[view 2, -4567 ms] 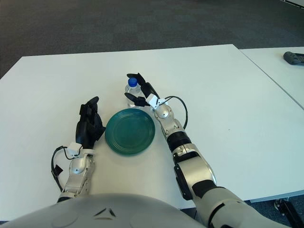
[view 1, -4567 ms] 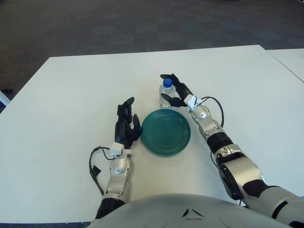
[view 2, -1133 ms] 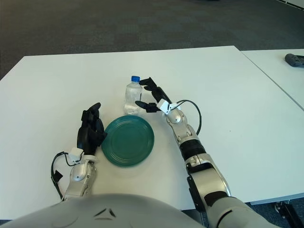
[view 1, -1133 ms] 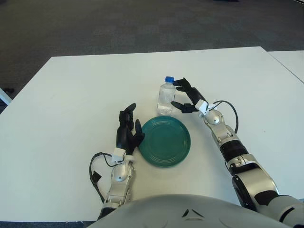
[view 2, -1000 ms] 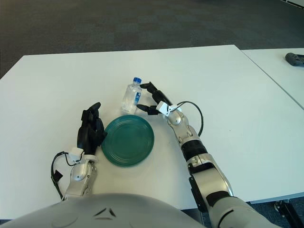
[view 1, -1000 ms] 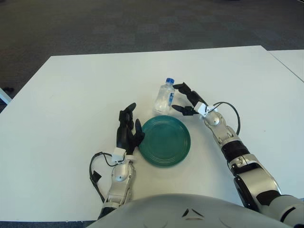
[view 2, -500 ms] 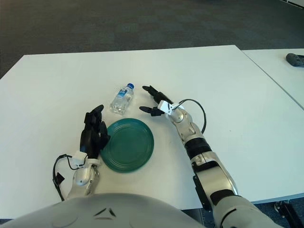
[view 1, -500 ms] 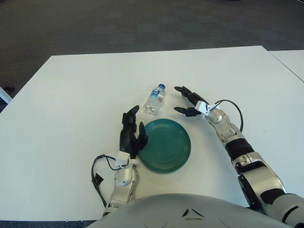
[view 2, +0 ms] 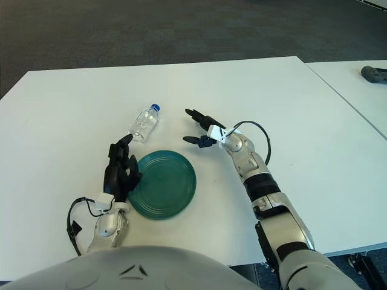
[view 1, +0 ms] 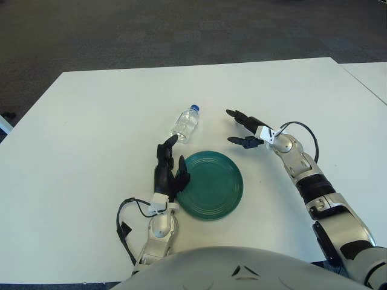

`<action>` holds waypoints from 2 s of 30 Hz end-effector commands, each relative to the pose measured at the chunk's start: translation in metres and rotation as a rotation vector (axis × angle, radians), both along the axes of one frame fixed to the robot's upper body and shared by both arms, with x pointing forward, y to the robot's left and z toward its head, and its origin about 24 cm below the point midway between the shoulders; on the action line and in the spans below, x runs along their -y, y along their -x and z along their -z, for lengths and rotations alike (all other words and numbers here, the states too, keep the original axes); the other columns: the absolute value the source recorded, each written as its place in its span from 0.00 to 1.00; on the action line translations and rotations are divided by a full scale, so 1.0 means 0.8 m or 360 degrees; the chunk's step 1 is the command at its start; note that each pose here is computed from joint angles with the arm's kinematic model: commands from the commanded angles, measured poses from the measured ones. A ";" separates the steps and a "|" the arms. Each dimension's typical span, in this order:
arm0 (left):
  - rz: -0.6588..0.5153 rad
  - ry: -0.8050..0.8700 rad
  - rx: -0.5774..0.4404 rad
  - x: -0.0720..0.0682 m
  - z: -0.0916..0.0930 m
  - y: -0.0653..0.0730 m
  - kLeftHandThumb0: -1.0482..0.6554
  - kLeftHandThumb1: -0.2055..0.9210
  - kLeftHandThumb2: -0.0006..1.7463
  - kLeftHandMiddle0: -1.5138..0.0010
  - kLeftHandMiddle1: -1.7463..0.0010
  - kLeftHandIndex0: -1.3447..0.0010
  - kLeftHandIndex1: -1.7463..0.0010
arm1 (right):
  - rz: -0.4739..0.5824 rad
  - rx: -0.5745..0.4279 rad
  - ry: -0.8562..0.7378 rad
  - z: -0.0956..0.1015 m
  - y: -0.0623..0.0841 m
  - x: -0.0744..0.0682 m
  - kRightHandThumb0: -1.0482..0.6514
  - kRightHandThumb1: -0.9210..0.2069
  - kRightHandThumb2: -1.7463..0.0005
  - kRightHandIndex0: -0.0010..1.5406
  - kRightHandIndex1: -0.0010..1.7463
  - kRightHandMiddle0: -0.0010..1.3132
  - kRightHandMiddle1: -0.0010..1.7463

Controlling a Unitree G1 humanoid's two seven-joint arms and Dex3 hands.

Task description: Put the bottle into the plate.

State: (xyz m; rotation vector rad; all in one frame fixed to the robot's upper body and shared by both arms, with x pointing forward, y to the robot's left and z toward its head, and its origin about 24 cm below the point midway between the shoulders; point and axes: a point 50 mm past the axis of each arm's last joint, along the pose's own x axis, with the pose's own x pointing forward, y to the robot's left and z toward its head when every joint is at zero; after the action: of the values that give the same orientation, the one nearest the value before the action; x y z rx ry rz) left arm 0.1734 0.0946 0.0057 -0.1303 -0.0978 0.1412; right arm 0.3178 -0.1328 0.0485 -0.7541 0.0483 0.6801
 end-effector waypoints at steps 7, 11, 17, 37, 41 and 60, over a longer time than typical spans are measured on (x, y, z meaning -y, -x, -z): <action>-0.0049 0.0129 -0.0035 0.023 -0.005 0.004 0.11 1.00 0.45 0.63 1.00 0.95 0.47 | -0.0029 -0.0001 -0.0042 -0.007 0.003 0.003 0.00 0.00 0.68 0.00 0.00 0.00 0.00; -0.0050 0.0111 -0.0046 0.022 -0.002 0.003 0.10 1.00 0.44 0.63 0.99 0.95 0.47 | -0.0024 -0.0003 -0.0053 -0.006 0.004 0.004 0.00 0.00 0.68 0.00 0.00 0.00 0.00; -0.0100 -0.0048 -0.0131 0.014 0.002 0.002 0.10 1.00 0.44 0.65 1.00 0.96 0.47 | -0.0011 -0.0007 -0.0073 -0.002 0.006 0.005 0.00 0.00 0.67 0.01 0.01 0.01 0.00; -0.0188 -0.0164 -0.0399 -0.004 -0.006 -0.003 0.10 1.00 0.33 0.67 1.00 0.95 0.47 | 0.0019 -0.0015 -0.0100 0.015 0.007 0.000 0.00 0.00 0.65 0.06 0.02 0.05 0.04; -0.0232 -0.0238 -0.0443 -0.009 -0.009 -0.005 0.09 1.00 0.30 0.66 1.00 0.95 0.47 | 0.0029 -0.0007 -0.0101 0.016 0.007 -0.001 0.00 0.00 0.66 0.07 0.01 0.05 0.04; -0.0425 -0.1089 -0.0632 -0.053 -0.067 -0.079 0.00 1.00 0.27 0.73 1.00 1.00 0.61 | 0.0103 -0.0026 -0.0048 0.052 0.014 -0.006 0.00 0.00 0.66 0.07 0.00 0.00 0.15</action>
State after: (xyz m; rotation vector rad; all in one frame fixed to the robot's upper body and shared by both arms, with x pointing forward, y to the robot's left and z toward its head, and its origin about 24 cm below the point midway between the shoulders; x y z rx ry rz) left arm 0.2247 0.1355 0.0430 0.5031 0.2563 0.3838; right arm 0.3098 -0.1311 0.0256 -0.6912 -0.0054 0.6200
